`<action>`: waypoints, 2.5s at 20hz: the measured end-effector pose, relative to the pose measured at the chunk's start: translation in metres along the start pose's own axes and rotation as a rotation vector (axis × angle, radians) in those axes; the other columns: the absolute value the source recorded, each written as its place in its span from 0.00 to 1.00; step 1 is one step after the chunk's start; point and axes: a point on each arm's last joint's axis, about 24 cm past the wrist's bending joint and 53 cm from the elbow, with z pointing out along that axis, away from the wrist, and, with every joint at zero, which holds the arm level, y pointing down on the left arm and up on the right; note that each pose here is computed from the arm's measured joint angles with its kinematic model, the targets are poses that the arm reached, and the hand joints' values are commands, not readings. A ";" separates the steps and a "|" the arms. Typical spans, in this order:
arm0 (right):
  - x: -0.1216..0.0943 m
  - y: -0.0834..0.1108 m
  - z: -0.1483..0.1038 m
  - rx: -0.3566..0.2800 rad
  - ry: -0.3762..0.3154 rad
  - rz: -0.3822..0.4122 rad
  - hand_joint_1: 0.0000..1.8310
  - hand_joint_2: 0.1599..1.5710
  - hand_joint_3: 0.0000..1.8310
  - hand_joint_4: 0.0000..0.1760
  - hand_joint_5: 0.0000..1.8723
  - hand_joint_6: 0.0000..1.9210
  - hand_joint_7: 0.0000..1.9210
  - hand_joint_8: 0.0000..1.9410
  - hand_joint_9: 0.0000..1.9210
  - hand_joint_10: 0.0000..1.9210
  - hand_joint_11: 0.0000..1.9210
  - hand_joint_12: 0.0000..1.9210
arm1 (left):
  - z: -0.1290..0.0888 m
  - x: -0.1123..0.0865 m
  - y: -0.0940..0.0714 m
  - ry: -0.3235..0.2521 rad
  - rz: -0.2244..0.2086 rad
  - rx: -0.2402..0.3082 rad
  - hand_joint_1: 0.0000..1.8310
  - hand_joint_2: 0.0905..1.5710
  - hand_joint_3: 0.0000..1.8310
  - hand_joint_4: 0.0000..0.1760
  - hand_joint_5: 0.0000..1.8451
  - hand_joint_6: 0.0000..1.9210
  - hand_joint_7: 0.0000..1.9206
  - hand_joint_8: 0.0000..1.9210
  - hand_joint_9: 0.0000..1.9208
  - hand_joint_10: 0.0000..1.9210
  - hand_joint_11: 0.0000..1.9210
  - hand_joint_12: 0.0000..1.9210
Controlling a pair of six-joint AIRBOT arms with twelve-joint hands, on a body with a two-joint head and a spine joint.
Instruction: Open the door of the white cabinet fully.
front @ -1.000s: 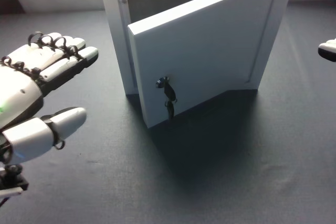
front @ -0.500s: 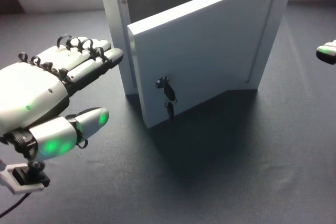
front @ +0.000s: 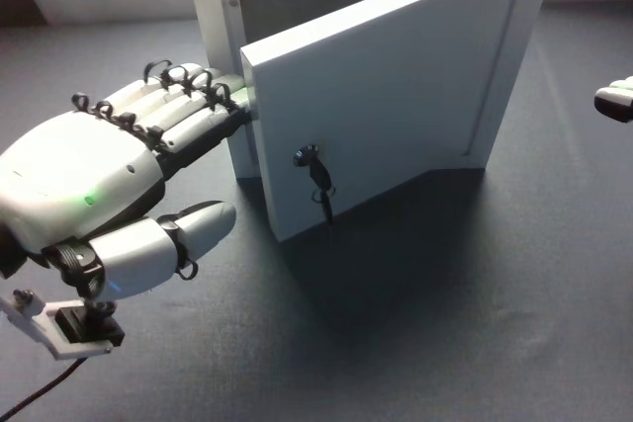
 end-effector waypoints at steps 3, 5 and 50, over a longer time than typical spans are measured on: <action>0.000 0.000 0.000 0.000 0.001 0.003 0.17 0.93 0.00 0.00 0.12 0.00 0.09 0.00 0.08 0.00 0.09 0.01 | 0.002 0.003 -0.005 0.016 0.003 0.018 0.00 1.00 0.04 0.00 0.01 0.00 0.00 0.00 0.00 0.00 0.00 0.03; 0.000 -0.001 0.000 0.001 -0.001 0.005 0.17 0.93 0.00 0.00 0.12 0.00 0.09 0.00 0.08 0.00 0.09 0.01 | 0.002 0.007 -0.007 0.028 0.000 0.028 0.00 1.00 0.06 0.00 0.02 0.00 0.00 0.00 0.01 0.00 0.02 0.09; 0.002 -0.003 0.001 0.000 0.001 0.016 0.21 0.91 0.00 0.00 0.14 0.00 0.12 0.00 0.10 0.00 0.11 0.00 | 0.065 0.056 -0.104 0.221 0.018 0.373 0.00 1.00 0.10 0.00 0.09 0.00 0.07 0.01 0.06 0.00 0.01 0.12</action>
